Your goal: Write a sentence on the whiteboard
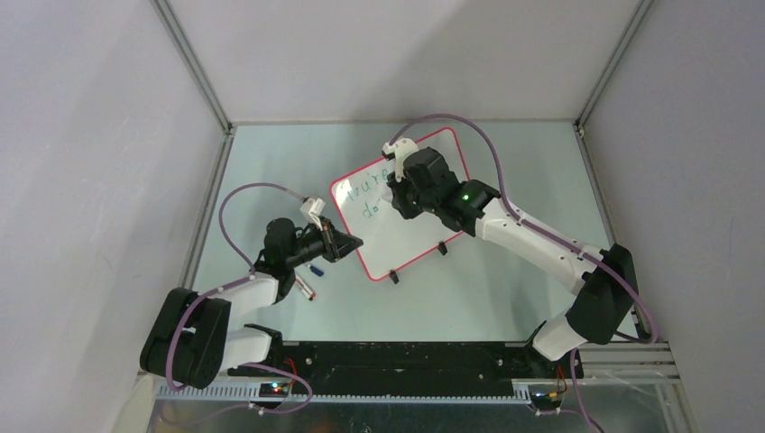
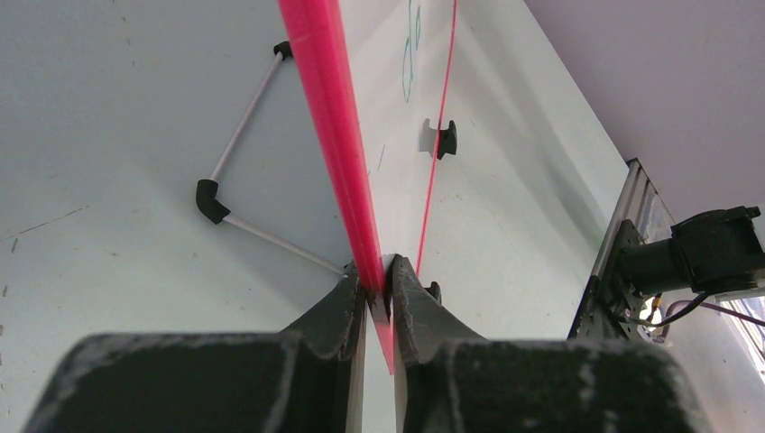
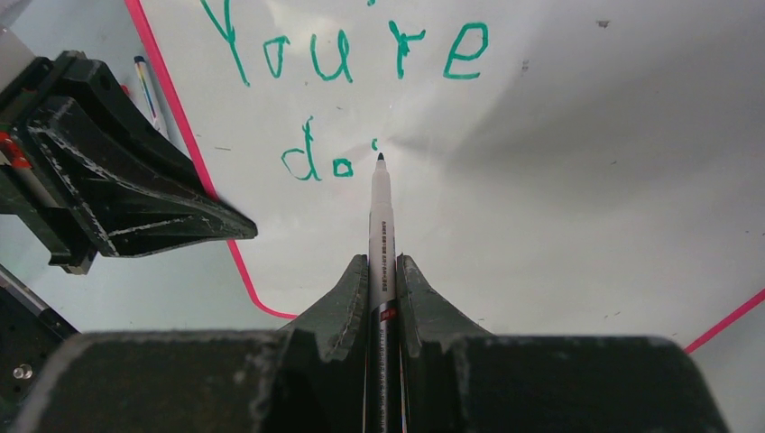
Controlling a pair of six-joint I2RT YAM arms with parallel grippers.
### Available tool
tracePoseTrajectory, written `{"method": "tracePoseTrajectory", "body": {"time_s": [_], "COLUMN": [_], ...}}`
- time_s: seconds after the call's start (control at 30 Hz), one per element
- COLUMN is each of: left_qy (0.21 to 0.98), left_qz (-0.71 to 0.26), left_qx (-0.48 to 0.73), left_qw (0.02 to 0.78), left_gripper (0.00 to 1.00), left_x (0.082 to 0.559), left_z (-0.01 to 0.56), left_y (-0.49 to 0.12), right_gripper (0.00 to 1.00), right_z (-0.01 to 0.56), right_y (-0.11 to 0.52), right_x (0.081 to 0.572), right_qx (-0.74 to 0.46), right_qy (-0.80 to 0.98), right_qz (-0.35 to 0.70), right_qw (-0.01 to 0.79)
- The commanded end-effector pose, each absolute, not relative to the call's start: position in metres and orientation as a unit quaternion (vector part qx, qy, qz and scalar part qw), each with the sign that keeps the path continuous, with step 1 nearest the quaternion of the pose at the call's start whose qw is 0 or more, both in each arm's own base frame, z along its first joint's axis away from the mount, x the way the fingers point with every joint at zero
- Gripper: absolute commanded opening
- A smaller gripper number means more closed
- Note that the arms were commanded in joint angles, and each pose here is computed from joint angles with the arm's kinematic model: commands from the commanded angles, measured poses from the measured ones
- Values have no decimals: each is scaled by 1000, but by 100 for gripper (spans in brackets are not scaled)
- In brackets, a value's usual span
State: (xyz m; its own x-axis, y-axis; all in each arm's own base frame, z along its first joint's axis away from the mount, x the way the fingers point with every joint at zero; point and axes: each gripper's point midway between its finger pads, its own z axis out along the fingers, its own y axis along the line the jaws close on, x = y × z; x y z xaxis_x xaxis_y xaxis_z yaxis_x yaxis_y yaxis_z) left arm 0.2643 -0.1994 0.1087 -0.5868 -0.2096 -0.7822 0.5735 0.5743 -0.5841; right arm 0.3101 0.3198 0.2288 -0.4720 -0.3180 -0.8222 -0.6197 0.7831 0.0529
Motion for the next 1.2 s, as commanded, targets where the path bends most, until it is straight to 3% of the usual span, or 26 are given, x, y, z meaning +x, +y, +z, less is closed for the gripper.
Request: {"method": "tracePoseTrajectory", "body": {"time_s": [0.0,1.17], "left_qy": [789,790], "left_qz": [-401,-402], "left_qx": [125,125], "left_qw": [449,447], "left_gripper": [7,7], "left_x": [272,272], "left_z": [94,93], "left_y": [-190,-190], "right_gripper": [0,0], "right_z": [236,225], "right_y": [319,329], "right_x": [309,309], "right_qx": [-274,-284], "right_qy": [835,835], "right_qz": [181,187], "right_qw": [442,432]}}
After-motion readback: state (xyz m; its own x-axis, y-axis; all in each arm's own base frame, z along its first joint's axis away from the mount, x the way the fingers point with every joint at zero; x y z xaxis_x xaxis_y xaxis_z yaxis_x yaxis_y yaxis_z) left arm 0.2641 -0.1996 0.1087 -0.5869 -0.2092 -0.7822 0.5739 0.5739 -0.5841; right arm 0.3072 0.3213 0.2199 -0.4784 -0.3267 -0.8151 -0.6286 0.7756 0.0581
